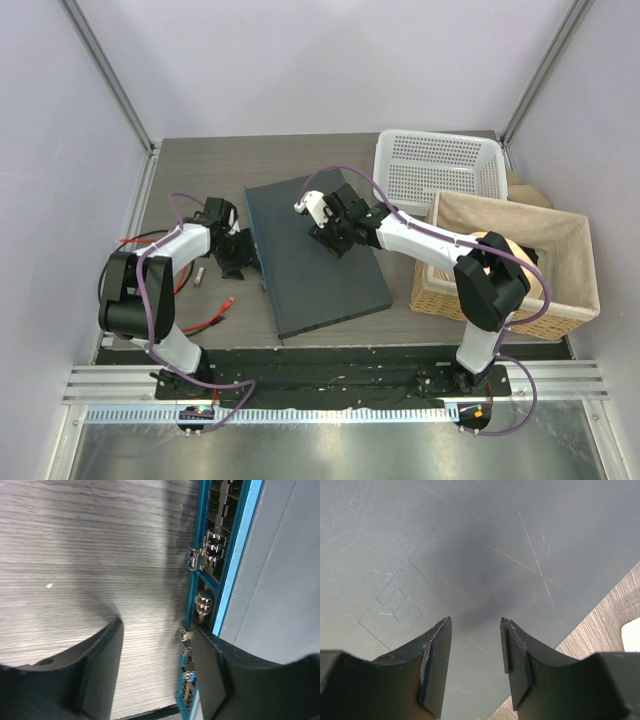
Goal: Pull the plug from the switch port
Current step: Pull the plug from the switch port, then move the plug to the center of the board.
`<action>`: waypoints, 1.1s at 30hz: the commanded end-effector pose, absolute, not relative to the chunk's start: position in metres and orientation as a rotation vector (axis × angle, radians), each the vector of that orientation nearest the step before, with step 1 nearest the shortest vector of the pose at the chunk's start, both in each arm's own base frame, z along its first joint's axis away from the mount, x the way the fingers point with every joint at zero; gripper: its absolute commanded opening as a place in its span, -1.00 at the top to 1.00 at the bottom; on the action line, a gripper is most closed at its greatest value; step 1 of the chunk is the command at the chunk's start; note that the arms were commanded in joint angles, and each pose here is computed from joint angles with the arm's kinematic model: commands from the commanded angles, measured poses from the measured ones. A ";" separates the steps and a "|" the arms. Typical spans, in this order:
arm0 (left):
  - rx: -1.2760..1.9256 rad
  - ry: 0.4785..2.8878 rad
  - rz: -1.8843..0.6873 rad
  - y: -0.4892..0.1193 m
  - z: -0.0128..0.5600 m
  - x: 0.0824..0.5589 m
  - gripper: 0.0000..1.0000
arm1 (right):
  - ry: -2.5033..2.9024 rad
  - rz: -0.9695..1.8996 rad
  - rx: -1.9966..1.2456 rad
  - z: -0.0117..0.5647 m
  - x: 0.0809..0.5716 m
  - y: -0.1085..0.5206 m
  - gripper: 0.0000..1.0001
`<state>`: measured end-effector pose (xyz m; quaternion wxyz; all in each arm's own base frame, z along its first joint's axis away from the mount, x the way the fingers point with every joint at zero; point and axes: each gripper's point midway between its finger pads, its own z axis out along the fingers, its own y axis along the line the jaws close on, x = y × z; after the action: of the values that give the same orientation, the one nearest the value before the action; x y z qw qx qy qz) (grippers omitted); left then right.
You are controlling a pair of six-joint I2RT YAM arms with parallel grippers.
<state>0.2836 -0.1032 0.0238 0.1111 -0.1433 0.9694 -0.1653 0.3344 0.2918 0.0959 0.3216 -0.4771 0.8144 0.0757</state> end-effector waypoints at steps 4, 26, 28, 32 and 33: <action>-0.311 2.977 -0.021 -0.050 0.017 0.254 -0.29 | 2.040 0.204 -1.197 0.134 0.344 0.293 -0.01; 0.252 2.607 -0.464 -0.067 0.119 0.310 -0.99 | 2.023 0.134 -1.198 0.137 0.355 0.288 -0.01; 0.518 2.498 -0.416 -0.064 0.130 0.312 -0.99 | 2.018 0.124 -1.200 0.137 0.357 0.288 -0.02; 0.960 2.422 -0.390 -0.059 0.123 0.282 -0.99 | 2.007 0.128 -1.208 0.140 0.357 0.289 -0.01; 1.050 2.421 -0.410 -0.058 0.117 0.271 -0.99 | 1.998 0.126 -1.201 0.143 0.358 0.289 -0.02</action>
<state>0.2986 -0.0549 0.1236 0.2561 0.1869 0.9392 -0.1318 0.3448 0.2821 0.1100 0.3437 -0.4785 0.8064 0.0504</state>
